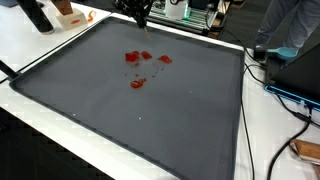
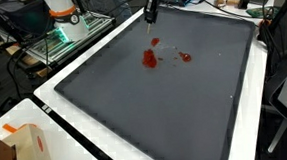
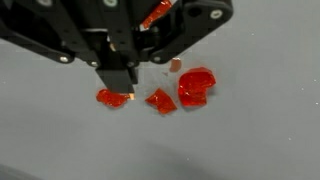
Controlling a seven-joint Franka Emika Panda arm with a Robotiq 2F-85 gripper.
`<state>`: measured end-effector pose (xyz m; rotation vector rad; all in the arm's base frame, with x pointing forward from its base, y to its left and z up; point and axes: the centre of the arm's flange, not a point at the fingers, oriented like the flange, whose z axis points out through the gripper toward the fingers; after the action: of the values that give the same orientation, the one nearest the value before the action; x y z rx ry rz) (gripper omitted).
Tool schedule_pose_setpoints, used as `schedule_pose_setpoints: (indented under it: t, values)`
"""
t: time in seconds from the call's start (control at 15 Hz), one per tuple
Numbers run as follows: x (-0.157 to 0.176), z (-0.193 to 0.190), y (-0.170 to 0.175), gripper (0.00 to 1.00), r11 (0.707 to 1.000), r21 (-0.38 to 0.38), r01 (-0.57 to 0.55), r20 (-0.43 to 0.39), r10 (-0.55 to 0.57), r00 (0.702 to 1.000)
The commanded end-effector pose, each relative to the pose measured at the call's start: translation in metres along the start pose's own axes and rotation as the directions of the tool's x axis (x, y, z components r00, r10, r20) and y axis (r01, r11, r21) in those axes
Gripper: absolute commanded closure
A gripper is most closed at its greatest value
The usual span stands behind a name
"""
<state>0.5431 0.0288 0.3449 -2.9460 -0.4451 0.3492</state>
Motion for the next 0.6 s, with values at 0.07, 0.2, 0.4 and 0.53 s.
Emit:
schedule_pose_setpoints:
  t: [0.07,0.2,0.4,0.53]
  values:
    - [0.002,0.042,-0.022,0.97,0.995,0.032,0.099,-0.036,-0.097,0.995]
    - [0.005,0.055,-0.028,0.97,0.991,0.039,0.131,-0.046,-0.129,0.991]
    - [0.008,0.069,-0.035,0.97,0.981,0.071,0.18,-0.067,-0.175,0.982]
    - [0.01,0.075,-0.037,0.97,0.976,0.086,0.199,-0.074,-0.193,0.978]
